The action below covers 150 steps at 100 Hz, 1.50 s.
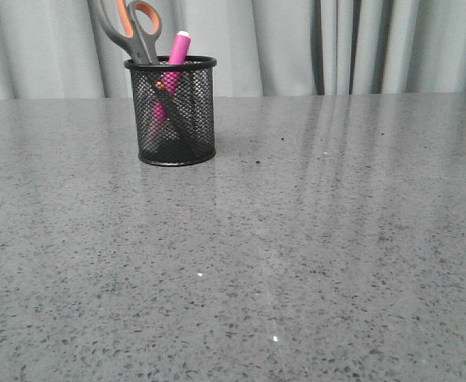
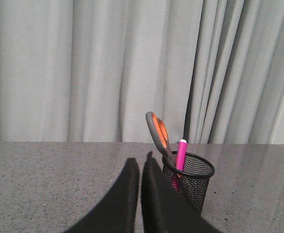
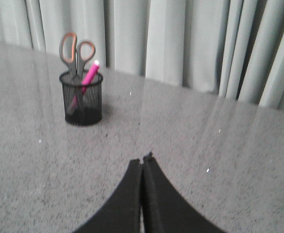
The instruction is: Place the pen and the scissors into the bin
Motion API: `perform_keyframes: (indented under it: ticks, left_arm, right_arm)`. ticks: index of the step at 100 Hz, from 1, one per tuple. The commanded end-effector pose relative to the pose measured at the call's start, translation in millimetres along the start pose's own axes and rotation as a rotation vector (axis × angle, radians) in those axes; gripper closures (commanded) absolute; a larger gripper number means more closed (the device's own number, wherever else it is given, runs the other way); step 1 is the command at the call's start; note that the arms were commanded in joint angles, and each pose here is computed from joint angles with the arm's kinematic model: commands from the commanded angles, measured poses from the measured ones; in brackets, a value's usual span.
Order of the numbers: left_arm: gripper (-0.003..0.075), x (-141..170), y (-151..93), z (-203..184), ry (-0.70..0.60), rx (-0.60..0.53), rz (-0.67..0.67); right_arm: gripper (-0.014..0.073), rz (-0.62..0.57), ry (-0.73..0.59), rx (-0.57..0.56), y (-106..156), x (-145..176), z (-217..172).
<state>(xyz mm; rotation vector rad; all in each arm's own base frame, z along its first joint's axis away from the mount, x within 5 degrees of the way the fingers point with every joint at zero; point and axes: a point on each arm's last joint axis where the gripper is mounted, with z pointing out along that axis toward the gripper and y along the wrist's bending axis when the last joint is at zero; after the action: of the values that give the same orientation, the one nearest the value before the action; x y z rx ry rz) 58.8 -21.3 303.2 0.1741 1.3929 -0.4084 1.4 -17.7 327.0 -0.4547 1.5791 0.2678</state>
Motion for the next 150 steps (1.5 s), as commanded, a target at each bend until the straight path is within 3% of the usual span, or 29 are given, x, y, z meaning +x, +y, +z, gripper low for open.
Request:
perform_keyframes:
  ticks: [1,75,89,120,130,150]
  left_arm:
    - [0.0739,-8.5,-5.0,0.5,-0.02,0.05,-0.04]
    - [0.0739,-6.4,-4.4,0.8,-0.014,0.045,-0.039]
    - [0.0739,5.3,10.5,0.8,0.029,-0.116,0.082]
    - [0.0739,24.6,14.7,1.2,0.036,-0.158,0.328]
    - [0.0739,41.6,16.2,0.6,0.066,-0.165,0.277]
    - [0.0739,92.9,29.5,-10.2,0.337,-0.301,0.099]
  right_arm:
    - [0.0665,-0.02,-0.133,0.024,-2.8,-13.3,-8.6]
    - [0.0665,-0.018,-0.143,0.025,-3.1,-13.3,-10.3]
    - [0.0665,-0.018,-0.143,0.025,-3.1,-13.3,-10.3]
    - [0.0665,-0.018,-0.143,0.025,-3.1,-13.3,-10.3]
    - [0.0665,-0.018,-0.143,0.025,-3.1,-13.3,-10.3]
    - [0.0665,-0.018,-0.143,0.025,-3.1,-13.3,-10.3]
